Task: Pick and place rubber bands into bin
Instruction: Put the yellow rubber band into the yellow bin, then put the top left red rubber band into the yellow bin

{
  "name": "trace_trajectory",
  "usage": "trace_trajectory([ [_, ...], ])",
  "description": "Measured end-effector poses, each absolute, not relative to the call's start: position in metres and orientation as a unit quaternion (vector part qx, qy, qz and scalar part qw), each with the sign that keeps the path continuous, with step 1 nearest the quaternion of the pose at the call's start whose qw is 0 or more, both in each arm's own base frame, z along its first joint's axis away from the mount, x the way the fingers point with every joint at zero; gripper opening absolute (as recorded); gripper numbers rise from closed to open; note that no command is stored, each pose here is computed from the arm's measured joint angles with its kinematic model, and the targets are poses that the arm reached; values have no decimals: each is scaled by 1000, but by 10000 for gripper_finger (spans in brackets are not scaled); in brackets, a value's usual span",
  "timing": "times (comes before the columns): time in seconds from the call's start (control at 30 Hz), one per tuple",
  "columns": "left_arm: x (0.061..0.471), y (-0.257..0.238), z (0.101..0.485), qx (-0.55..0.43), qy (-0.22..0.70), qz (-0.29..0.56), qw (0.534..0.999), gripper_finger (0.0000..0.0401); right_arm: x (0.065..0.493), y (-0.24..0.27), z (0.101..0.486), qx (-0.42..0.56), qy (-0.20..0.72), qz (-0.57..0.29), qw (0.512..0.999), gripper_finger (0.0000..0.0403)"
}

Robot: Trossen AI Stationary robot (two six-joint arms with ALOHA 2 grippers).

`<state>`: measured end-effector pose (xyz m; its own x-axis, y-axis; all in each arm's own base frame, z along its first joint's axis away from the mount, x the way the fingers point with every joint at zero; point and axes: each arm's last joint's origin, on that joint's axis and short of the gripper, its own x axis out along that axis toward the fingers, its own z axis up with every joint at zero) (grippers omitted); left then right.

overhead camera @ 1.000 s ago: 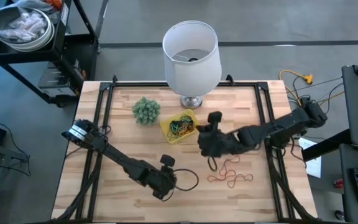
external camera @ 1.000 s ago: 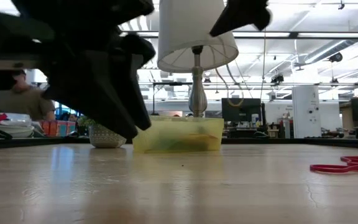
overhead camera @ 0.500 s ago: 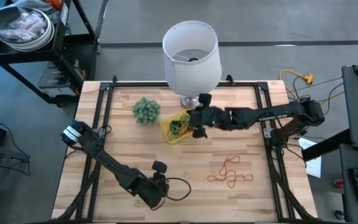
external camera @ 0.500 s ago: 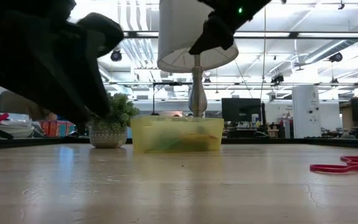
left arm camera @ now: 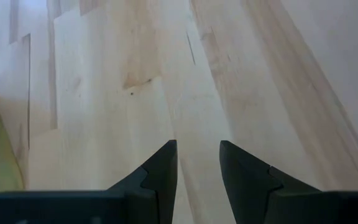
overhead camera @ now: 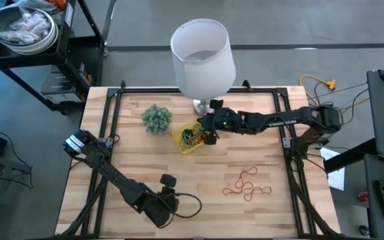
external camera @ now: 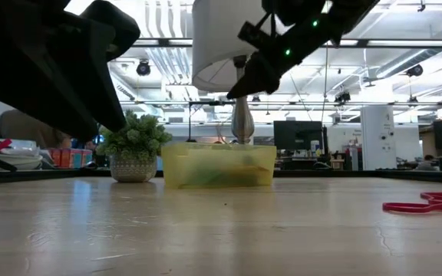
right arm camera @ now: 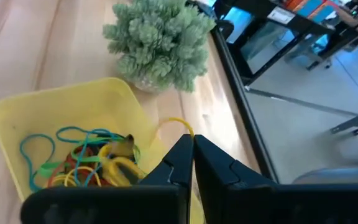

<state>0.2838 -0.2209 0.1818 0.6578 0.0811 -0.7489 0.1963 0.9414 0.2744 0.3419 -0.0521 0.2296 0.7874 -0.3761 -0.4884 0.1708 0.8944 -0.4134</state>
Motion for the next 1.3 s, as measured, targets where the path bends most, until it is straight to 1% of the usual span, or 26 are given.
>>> trace_trajectory([
  [0.17,284,-221,182,167,412,-32,895,105,352,-56,212,-167,318,-149,921,9],
  [0.33,284,-221,182,167,412,-32,895,105,357,-55,213,-155,315,-151,924,9],
  [0.43,284,-221,182,167,412,-31,895,105,356,-53,214,-147,322,-130,926,13],
  [0.63,284,-220,182,175,409,-25,895,105,353,-52,214,-134,346,-124,920,54],
  [0.77,284,-220,182,175,408,-23,896,105,353,-52,215,-122,343,-128,922,89],
  [0.9,284,-220,182,174,407,-22,896,105,353,-52,214,-122,345,-130,922,114],
  [1.13,284,-220,183,171,407,-22,897,105,353,-52,214,-122,345,-130,922,132],
  [1.3,284,-220,183,171,407,-22,897,105,352,-51,214,-122,346,-130,921,130],
])
